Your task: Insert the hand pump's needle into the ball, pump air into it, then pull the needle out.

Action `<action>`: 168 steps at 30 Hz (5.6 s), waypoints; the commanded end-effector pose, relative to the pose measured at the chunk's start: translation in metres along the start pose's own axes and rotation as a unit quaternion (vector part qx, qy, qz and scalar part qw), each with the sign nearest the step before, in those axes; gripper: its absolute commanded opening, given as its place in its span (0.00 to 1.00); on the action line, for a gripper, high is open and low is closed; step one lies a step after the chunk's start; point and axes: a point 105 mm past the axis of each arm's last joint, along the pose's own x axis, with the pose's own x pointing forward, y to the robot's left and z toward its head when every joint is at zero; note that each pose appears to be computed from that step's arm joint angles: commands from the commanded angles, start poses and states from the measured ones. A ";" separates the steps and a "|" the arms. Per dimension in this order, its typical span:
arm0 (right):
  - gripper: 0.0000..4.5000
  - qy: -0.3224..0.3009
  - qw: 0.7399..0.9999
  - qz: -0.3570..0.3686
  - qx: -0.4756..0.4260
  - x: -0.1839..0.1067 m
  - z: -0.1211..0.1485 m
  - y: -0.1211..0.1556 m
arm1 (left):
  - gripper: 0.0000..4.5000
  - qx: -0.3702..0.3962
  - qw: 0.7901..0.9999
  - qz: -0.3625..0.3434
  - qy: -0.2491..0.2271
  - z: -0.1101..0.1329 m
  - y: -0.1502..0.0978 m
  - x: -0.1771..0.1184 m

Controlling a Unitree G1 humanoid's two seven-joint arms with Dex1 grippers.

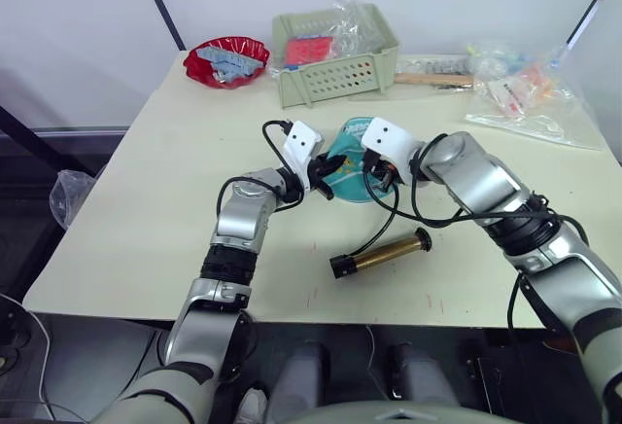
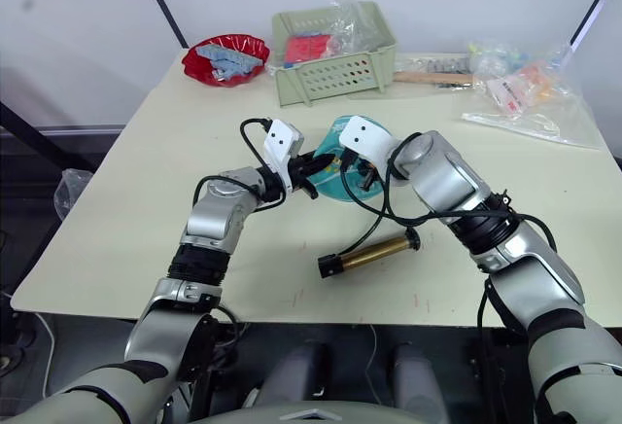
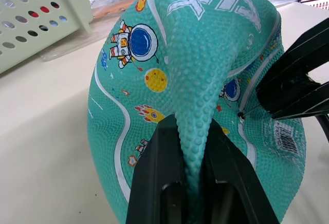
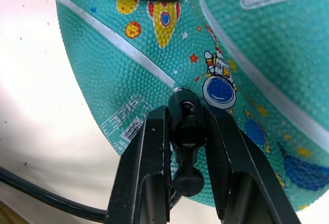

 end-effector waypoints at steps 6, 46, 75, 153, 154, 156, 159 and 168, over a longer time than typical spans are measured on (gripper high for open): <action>0.09 0.059 0.997 0.043 -0.012 0.026 -0.018 0.013 | 0.00 -0.025 0.998 -0.036 0.050 -0.033 -0.021 0.008; 0.09 0.125 0.986 0.105 -0.025 0.085 -0.032 0.046 | 0.00 -0.069 0.996 -0.021 0.047 -0.045 -0.024 0.006; 0.09 -0.114 0.985 0.075 0.104 0.054 0.020 0.019 | 0.00 -0.067 0.997 -0.009 0.046 -0.044 -0.017 0.005; 1.00 -0.360 0.915 -0.107 0.149 -0.182 -0.159 0.019 | 0.69 0.007 1.000 -0.028 -0.010 0.002 0.006 0.021; 1.00 -0.364 0.913 -0.107 0.149 -0.182 -0.159 0.019 | 0.76 0.007 0.999 -0.023 -0.020 0.008 0.008 0.020; 1.00 -0.366 0.913 -0.105 0.147 -0.182 -0.158 0.019 | 0.94 0.016 0.999 -0.030 -0.040 0.019 0.007 0.017; 1.00 -0.367 0.914 -0.100 0.144 -0.181 -0.158 0.020 | 0.97 0.030 0.997 -0.046 -0.060 0.030 0.002 0.011; 1.00 -0.380 0.911 -0.083 0.135 -0.173 -0.154 0.021 | 0.97 0.049 0.988 -0.068 -0.129 0.067 -0.006 -0.023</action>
